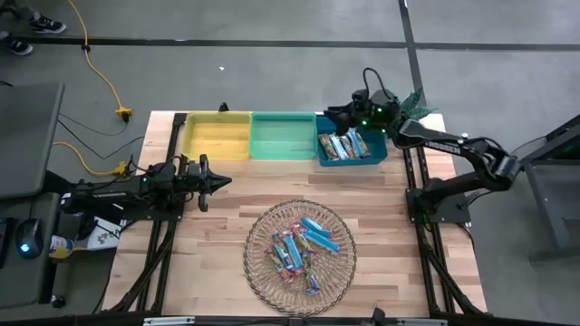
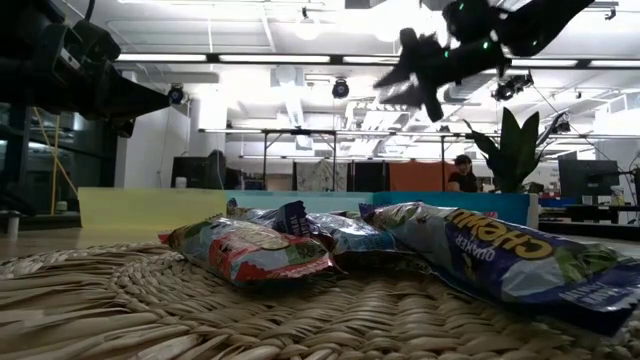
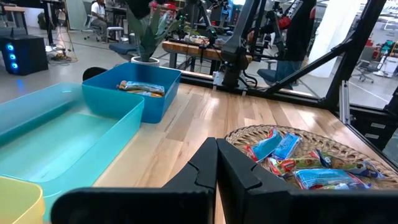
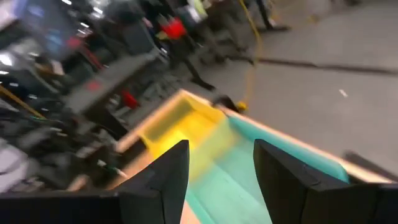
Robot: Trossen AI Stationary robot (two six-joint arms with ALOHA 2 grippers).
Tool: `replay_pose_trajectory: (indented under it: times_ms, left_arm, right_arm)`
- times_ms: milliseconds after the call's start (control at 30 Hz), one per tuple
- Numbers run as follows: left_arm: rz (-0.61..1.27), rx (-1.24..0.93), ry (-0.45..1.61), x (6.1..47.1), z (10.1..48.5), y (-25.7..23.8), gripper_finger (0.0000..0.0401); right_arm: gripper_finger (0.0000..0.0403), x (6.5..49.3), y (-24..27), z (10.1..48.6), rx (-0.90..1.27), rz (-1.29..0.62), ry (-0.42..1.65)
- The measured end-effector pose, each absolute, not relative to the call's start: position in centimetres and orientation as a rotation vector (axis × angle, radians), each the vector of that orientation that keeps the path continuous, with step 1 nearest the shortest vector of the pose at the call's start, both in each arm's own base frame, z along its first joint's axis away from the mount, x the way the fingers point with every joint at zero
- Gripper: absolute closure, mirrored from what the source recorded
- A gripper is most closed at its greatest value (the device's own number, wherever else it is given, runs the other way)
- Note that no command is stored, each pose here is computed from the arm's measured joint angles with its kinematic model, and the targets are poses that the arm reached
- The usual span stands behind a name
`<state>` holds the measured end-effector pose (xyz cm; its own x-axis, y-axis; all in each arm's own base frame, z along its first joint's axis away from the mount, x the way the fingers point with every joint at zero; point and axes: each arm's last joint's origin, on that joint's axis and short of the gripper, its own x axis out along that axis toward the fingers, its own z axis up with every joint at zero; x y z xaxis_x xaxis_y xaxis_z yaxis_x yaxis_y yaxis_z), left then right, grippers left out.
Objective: Pick and place Granola Bars by type
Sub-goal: Put the red granola bar into the light green bin
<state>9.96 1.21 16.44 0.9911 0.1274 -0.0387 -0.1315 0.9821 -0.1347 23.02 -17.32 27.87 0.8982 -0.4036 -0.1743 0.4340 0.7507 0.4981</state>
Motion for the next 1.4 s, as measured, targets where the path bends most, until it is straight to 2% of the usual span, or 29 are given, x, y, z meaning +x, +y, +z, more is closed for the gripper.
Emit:
replay_pose_trajectory:
  times_ms: [367, 800, 1233, 1400]
  left_arm:
    - [0.130, -0.138, 0.029, 10.0, 16.4, 1.2, 0.0401]
    - [0.130, -0.138, 0.030, 10.0, 16.4, 1.2, 0.0401]
    - [0.130, -0.138, 0.030, 10.0, 16.4, 1.2, 0.0401]
    - [0.130, -0.138, 0.030, 10.0, 16.4, 1.2, 0.0401]
  right_arm:
    - [0.0240, 23.5, -10.6, 32.1, 0.431, -0.206, -0.048]
    - [0.0240, 23.9, -2.0, 33.9, 0.437, 0.082, -0.064]
    - [0.0240, 23.8, 3.5, 33.3, 0.470, -0.007, -0.020]
    - [0.0240, 23.8, 4.9, 35.3, 0.394, -0.079, 0.004]
